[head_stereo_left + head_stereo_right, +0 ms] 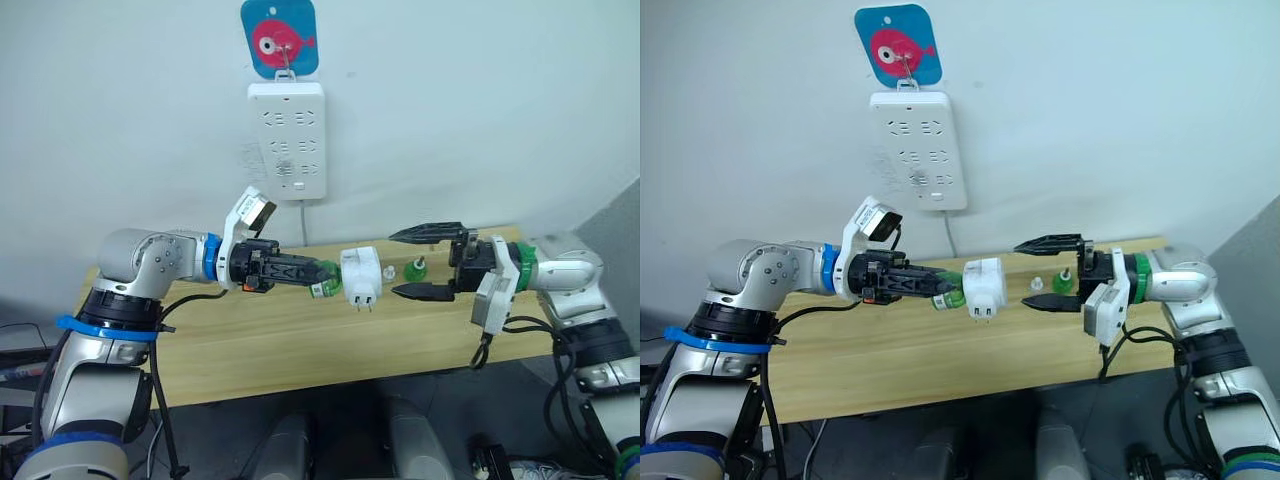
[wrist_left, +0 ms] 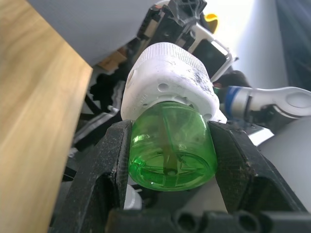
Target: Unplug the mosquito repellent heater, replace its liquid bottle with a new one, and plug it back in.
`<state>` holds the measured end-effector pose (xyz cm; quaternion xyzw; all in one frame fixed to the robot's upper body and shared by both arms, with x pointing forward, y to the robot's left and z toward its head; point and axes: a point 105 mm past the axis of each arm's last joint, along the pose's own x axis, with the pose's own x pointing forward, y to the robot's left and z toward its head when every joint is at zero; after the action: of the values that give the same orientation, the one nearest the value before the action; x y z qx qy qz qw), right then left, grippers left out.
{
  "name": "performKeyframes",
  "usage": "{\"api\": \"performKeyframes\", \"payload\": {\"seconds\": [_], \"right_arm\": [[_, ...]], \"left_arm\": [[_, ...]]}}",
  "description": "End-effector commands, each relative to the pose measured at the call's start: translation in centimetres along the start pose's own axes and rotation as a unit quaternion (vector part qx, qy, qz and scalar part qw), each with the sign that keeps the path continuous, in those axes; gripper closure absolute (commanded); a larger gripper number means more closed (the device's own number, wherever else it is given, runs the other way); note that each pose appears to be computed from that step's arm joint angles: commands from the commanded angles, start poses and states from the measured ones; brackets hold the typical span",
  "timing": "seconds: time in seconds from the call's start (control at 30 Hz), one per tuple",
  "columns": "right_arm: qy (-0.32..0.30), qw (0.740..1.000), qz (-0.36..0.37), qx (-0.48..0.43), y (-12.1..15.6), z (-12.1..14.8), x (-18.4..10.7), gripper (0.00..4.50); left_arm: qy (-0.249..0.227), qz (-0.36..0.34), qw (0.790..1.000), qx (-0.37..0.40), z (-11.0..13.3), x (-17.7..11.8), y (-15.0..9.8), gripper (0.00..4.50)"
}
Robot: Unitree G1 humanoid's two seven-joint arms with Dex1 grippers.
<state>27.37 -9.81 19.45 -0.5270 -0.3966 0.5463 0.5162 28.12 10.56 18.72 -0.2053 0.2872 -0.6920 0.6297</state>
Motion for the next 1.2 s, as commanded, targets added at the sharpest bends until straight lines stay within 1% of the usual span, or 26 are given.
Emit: {"api": "performKeyframes", "payload": {"seconds": [0.03,0.1,0.17,0.23,0.43,0.53,0.63,0.87,0.93,0.97,1.1,1.13,1.2], "right_arm": [[-0.013,0.999,-0.009,-0.036,-0.4,0.4,0.6,0.01],[-0.018,0.998,-0.022,-0.047,-0.8,0.4,1.1,0.01],[-0.026,0.998,-0.027,-0.058,-1.0,0.7,1.6,0.01],[-0.034,0.997,-0.033,-0.061,-1.2,1.1,2.0,0.01],[-0.05,0.997,-0.031,-0.039,-1.3,1.5,2.4,0.01],[-0.058,0.997,-0.027,-0.04,-1.3,1.7,2.5,0.6],[-0.066,0.996,-0.031,-0.041,-1.4,2.1,2.6,1.52],[-0.065,0.997,-0.028,-0.04,-1.3,1.9,2.6,1.51],[-0.058,0.997,-0.03,-0.037,-1.3,1.6,2.4,1.51],[-0.053,0.998,-0.028,-0.034,-1.3,1.4,2.3,1.51],[-0.019,1.0,-0.02,0.008,-0.7,0.3,1.7,1.51],[0.002,0.999,-0.021,0.049,-0.4,-0.5,1.5,1.51],[0.046,0.987,-0.019,0.154,0.4,-2.1,1.0,1.51]], "left_arm": [[0.004,-0.03,0.999,0.015,0.4,0.6,-0.9,2.31],[0.008,-0.031,0.999,0.028,0.3,1.0,-0.6,2.31],[-0.004,-0.029,0.999,0.034,0.6,1.3,-0.3,2.31],[-0.005,-0.032,0.999,0.043,0.6,1.6,-0.2,2.31],[-0.004,-0.032,0.998,0.056,0.5,1.9,-0.1,2.31],[0.0,-0.028,0.998,0.062,0.4,1.8,-0.1,2.31],[-0.001,-0.029,0.998,0.062,0.2,1.8,-0.2,2.31],[0.005,-0.032,0.997,0.069,-0.2,1.8,-0.4,2.31],[0.006,-0.029,0.997,0.071,-0.3,1.4,-0.4,1.6],[0.004,-0.02,0.997,0.077,-0.1,1.1,-0.4,1.4],[-0.009,0.02,0.991,0.13,1.3,-0.3,-0.6,0.14],[-0.002,0.028,0.988,0.154,1.4,-0.7,-0.9,0.0],[0.017,0.053,0.978,0.201,1.3,-1.4,-1.2,0.0]]}}
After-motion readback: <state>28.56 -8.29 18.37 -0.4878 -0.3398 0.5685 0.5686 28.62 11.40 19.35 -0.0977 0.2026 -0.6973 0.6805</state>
